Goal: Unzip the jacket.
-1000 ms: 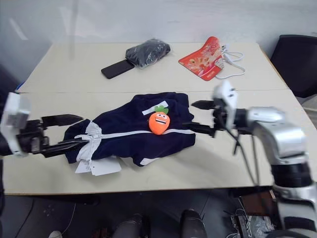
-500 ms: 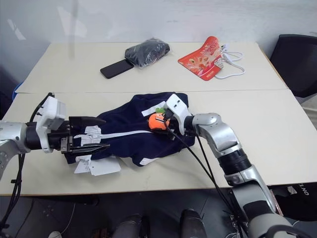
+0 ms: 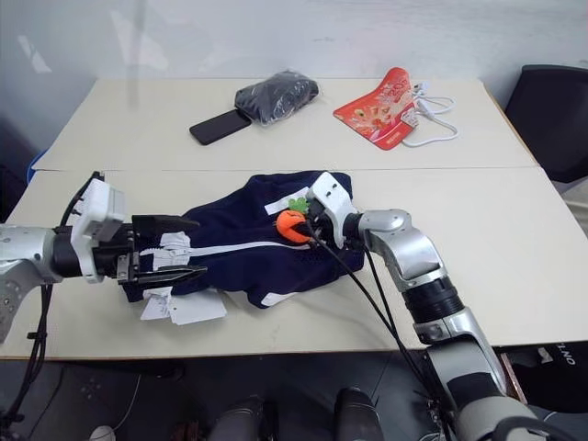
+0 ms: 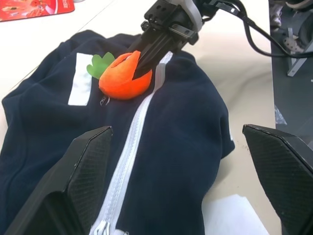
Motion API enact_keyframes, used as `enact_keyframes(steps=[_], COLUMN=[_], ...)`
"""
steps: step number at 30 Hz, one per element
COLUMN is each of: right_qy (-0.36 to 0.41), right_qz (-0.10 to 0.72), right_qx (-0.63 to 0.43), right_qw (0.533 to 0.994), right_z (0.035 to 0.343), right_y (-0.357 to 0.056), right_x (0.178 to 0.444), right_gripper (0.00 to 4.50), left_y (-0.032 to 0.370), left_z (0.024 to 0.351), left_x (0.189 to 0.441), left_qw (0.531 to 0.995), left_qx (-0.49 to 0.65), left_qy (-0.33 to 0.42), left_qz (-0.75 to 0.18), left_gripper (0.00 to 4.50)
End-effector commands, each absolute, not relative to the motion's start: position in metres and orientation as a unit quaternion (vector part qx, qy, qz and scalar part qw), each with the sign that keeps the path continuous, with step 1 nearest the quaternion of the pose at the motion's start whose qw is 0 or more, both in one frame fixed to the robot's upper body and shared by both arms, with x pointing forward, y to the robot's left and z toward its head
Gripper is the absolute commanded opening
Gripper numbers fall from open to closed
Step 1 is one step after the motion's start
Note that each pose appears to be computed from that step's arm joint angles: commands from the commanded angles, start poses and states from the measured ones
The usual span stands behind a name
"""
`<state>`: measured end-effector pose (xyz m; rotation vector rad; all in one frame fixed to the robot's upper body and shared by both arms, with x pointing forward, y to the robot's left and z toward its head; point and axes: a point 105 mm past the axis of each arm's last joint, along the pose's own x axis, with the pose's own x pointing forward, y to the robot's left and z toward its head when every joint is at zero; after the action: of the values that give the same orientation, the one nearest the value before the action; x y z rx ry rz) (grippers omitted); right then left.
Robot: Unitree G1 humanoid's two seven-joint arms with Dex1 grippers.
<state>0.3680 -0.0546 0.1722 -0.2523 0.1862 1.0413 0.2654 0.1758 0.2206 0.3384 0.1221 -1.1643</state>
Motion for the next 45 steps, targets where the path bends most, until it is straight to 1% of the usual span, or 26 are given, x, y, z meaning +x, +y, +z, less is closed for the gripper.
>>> enact_keyframes(steps=[1,5,6,7,9,12,14,17,18,19,20,23,26,29,30,32,35,38,41,43,45], right_qy=[0.045,0.054,0.071,0.082,0.129,0.176,0.202,0.204,0.204,0.206,0.205,0.195,0.188,0.186,0.185,0.176,0.164,0.143,0.149,0.154,0.148], right_qz=[0.493,0.400,0.349,0.315,0.202,0.095,0.035,-0.016,-0.026,-0.030,-0.030,-0.033,-0.012,0.009,0.013,0.047,0.125,0.207,0.322,0.394,0.445], right_qx=[-0.085,-0.060,-0.068,-0.075,-0.109,-0.147,-0.179,-0.144,-0.139,-0.134,-0.133,-0.112,-0.099,-0.116,-0.120,-0.145,-0.213,-0.282,-0.352,-0.392,-0.437], right_qw=[0.864,0.913,0.932,0.943,0.965,0.969,0.962,0.968,0.969,0.969,0.969,0.974,0.977,0.976,0.975,0.972,0.955,0.926,0.866,0.817,0.767], right_z=[0.211,0.229,0.228,0.228,0.215,0.197,0.182,0.164,0.159,0.154,0.151,0.148,0.153,0.164,0.167,0.182,0.205,0.228,0.226,0.214,0.199], right_y=[-0.083,-0.167,-0.207,-0.232,-0.299,-0.359,-0.388,-0.410,-0.414,-0.415,-0.416,-0.415,-0.406,-0.400,-0.399,-0.389,-0.367,-0.339,-0.299,-0.273,-0.251], right_x=[0.354,0.345,0.341,0.335,0.323,0.306,0.297,0.292,0.291,0.290,0.290,0.291,0.291,0.292,0.292,0.294,0.297,0.301,0.294,0.287,0.284], right_gripper=[0.23,0.23,0.23,0.23,0.23,0.23,0.23,0.23,0.58,0.94,1.14,2.28,3.35,4.42,4.47,4.47,4.47,4.47,4.47,4.47,4.47], left_y=[0.162,0.142,0.137,0.133,0.122,0.108,0.098,0.089,0.086,0.084,0.083,0.083,0.086,0.090,0.091,0.096,0.109,0.137,0.168,0.188,0.205], left_z=[0.234,0.235,0.234,0.233,0.234,0.237,0.240,0.243,0.245,0.246,0.246,0.238,0.233,0.234,0.234,0.235,0.235,0.229,0.216,0.205,0.192], left_x=[0.266,0.270,0.272,0.273,0.273,0.272,0.271,0.271,0.271,0.271,0.272,0.276,0.278,0.277,0.276,0.276,0.274,0.270,0.262,0.257,0.255], left_qw=[0.810,0.798,0.793,0.791,0.779,0.763,0.748,0.734,0.729,0.726,0.724,0.726,0.728,0.731,0.732,0.736,0.742,0.746,0.735,0.721,0.701], left_qx=[0.156,0.143,0.141,0.139,0.129,0.117,0.116,0.116,0.114,0.112,0.111,0.114,0.120,0.122,0.123,0.132,0.160,0.225,0.296,0.351,0.410], left_qy=[0.020,0.002,-0.002,-0.004,-0.014,-0.027,-0.035,-0.043,-0.046,-0.047,-0.046,-0.037,-0.031,-0.032,-0.032,-0.030,-0.019,0.018,0.072,0.109,0.137], left_qz=[-0.564,-0.586,-0.592,-0.596,-0.613,-0.636,-0.653,-0.668,-0.673,-0.677,-0.680,-0.678,-0.674,-0.671,-0.670,-0.663,-0.650,-0.627,-0.606,-0.588,-0.567], left_gripper=[4.50,4.50,4.50,4.50,4.50,4.50,4.50,4.50,4.50,4.50,4.50,4.50,4.50,4.50,4.50,4.50,4.50,4.50,4.50,4.50,4.50])
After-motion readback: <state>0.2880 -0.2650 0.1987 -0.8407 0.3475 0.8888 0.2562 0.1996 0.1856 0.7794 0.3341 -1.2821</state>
